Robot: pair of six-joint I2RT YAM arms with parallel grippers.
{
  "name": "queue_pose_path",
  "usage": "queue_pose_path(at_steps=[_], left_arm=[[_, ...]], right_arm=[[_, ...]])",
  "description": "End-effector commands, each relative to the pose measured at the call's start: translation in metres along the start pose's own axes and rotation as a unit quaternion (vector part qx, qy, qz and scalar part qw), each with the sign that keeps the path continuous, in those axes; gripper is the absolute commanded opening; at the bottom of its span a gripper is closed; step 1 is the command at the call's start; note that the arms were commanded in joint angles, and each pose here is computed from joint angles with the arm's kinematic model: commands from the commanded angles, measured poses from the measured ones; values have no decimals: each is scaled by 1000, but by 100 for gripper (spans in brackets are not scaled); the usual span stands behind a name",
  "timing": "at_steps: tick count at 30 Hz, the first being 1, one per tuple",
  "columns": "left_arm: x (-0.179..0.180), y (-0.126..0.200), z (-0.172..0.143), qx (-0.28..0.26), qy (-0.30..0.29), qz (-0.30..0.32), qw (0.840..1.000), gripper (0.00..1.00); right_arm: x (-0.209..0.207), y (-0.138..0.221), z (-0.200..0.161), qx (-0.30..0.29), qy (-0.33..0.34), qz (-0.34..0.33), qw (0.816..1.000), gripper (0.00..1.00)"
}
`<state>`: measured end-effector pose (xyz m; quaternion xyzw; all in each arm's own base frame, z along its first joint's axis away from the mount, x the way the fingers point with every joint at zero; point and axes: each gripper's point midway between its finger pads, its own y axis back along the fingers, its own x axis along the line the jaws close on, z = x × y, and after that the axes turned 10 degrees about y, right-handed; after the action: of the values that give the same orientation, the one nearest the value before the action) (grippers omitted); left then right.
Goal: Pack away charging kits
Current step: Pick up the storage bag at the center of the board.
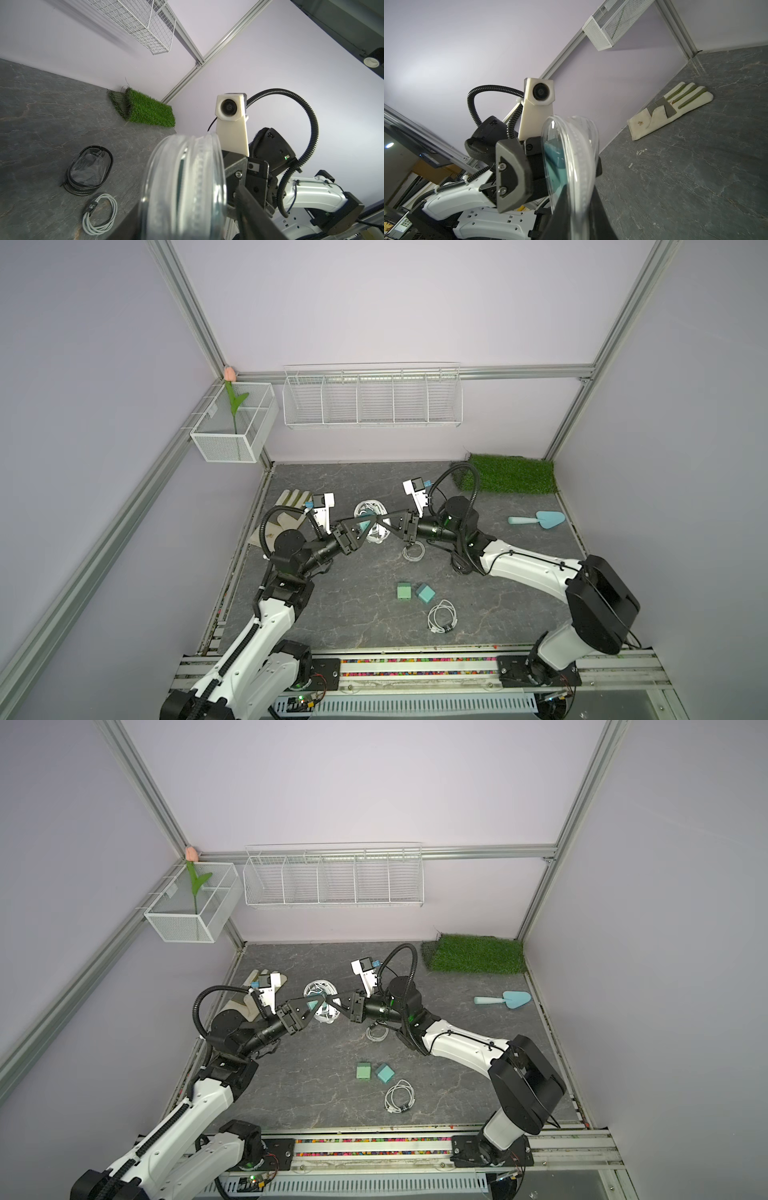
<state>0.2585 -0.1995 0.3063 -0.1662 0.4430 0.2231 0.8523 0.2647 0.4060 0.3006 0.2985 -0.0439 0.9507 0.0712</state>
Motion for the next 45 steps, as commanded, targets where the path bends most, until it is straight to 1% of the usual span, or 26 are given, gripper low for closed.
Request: queue_pose_path(at_steps=[1,4,5,8,10,11,12,13,14,16,19,21,23,25,27,29,31,33,34,36,37,43,44,45], left_arm=[[-25,1,12,-10,-29,-33,999,55],[-29,1,12,-9,-31,-40,999,56],[-30,2,12,-10,-32,-40,999,55],[-31,2,12,-10,-33,-42,999,44],[-30,2,11,-8,-32,-39,999,31],[-29,2,11,-8,-31,-37,999,26],[-28,1,11,-8,-32,-34,999,22],[-26,1,12,-10,-31,-31,999,20],[-26,1,12,-11,-29,-30,999,18],[-27,1,14,-15,-29,-30,999,13],[-28,2,18,-25,-28,-23,999,12],[-25,4,23,-35,-21,-7,999,11],[-22,6,28,-52,-11,7,999,7],[-22,10,36,-77,-1,13,997,0],[-24,14,43,-99,9,18,995,0],[-30,17,47,-111,18,13,994,0],[-36,21,52,-125,36,6,991,0],[-42,27,56,-143,52,-2,988,0],[-46,30,58,-150,58,-6,987,0],[-49,34,59,-158,69,-5,985,0],[-50,36,60,-161,84,-9,983,0],[-62,44,55,-163,90,-34,982,0],[-62,46,54,-163,90,-34,982,0],[-62,47,53,-164,90,-34,982,0]], right_arm=[[0,8,7,-13,2,-5,1000,7],[1,4,5,-10,-6,5,1000,7],[1,1,4,-8,-9,11,1000,7],[-2,-2,2,-7,-15,15,1000,7],[-4,-3,1,-3,-15,11,1000,9],[-4,-3,1,-3,-14,9,1000,14],[-5,-2,1,-3,-13,5,1000,22],[-4,-1,2,-3,-9,1,1000,35],[-5,0,2,-3,-5,-6,1000,43],[-6,6,5,-2,9,-28,1000,49],[-8,20,8,-4,38,-71,997,62],[-10,33,8,-4,64,-114,991,65],[-6,46,9,-7,96,-153,983,66],[8,54,8,-9,145,-184,972,67],[25,55,2,-5,196,-203,959,67],[40,49,-7,3,236,-211,949,63],[46,41,-16,12,264,-227,937,57],[51,30,-24,21,286,-232,930,51],[55,21,-30,27,298,-228,927,51],[61,6,-38,38,315,-220,923,49],[63,-2,-41,43,317,-216,922,49],[71,-24,-40,34,306,-186,933,48],[74,-26,-39,32,305,-180,935,45],[78,-29,-39,31,304,-171,937,40]])
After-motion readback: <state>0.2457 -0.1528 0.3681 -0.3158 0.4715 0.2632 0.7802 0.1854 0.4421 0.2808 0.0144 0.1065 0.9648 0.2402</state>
